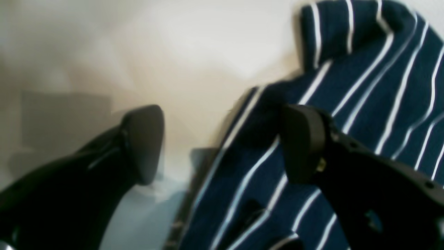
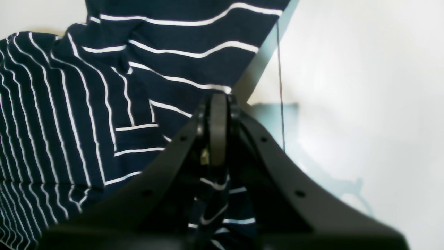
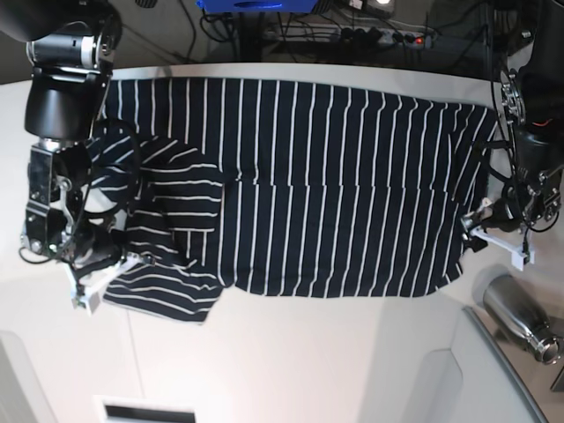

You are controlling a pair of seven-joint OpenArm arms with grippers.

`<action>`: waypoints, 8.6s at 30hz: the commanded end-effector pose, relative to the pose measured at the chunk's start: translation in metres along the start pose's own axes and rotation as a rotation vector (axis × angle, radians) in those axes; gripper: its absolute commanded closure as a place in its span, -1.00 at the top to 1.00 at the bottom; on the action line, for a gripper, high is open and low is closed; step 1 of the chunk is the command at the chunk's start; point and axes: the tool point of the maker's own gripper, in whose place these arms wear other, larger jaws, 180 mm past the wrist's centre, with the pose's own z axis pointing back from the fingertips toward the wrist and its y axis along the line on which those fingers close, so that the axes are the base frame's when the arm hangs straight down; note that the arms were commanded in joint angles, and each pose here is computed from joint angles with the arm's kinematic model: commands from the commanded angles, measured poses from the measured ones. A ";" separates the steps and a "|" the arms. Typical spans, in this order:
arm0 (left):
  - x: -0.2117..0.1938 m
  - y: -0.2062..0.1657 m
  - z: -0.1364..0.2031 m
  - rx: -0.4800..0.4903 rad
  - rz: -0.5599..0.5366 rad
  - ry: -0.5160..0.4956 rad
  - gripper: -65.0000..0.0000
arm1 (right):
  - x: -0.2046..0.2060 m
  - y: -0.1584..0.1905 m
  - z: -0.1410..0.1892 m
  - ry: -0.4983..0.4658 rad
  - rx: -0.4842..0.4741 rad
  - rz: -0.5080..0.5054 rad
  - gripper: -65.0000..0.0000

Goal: Layout the t-shirt on the table in an organized manner, then fold the t-shirt properly
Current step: 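Move the left gripper along the shirt edge and grasp the hem, then fold the grasped shirt side with the left gripper toward the shirt's middle, then pull the shirt with both grippers to straighten the folded sides, then regrasp the folded shirt end with the right gripper and tuck it flat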

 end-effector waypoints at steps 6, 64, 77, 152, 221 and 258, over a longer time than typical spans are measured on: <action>0.003 -0.011 -0.001 -0.030 -0.005 -0.007 0.43 | 0.023 0.002 0.007 -0.061 0.008 0.008 -1.00; 0.020 0.002 0.101 -0.001 -0.157 -0.059 0.33 | 0.021 0.002 0.006 -0.055 0.008 0.005 -1.00; 0.008 -0.022 0.028 -0.131 -0.021 -0.056 0.33 | 0.021 -0.001 0.006 -0.054 0.003 0.008 -1.00; 0.113 -0.089 0.033 -0.226 -0.116 -0.249 -1.00 | 0.079 -0.045 0.002 -0.303 -0.062 0.210 -1.00; -0.015 -0.029 0.074 -0.150 -0.337 -0.023 -1.00 | -0.080 -0.097 0.060 0.057 -0.192 0.085 -1.00; -0.006 -0.032 0.075 -0.150 -0.348 -0.041 -1.00 | -0.056 -0.066 0.098 -0.078 -0.167 -0.017 0.12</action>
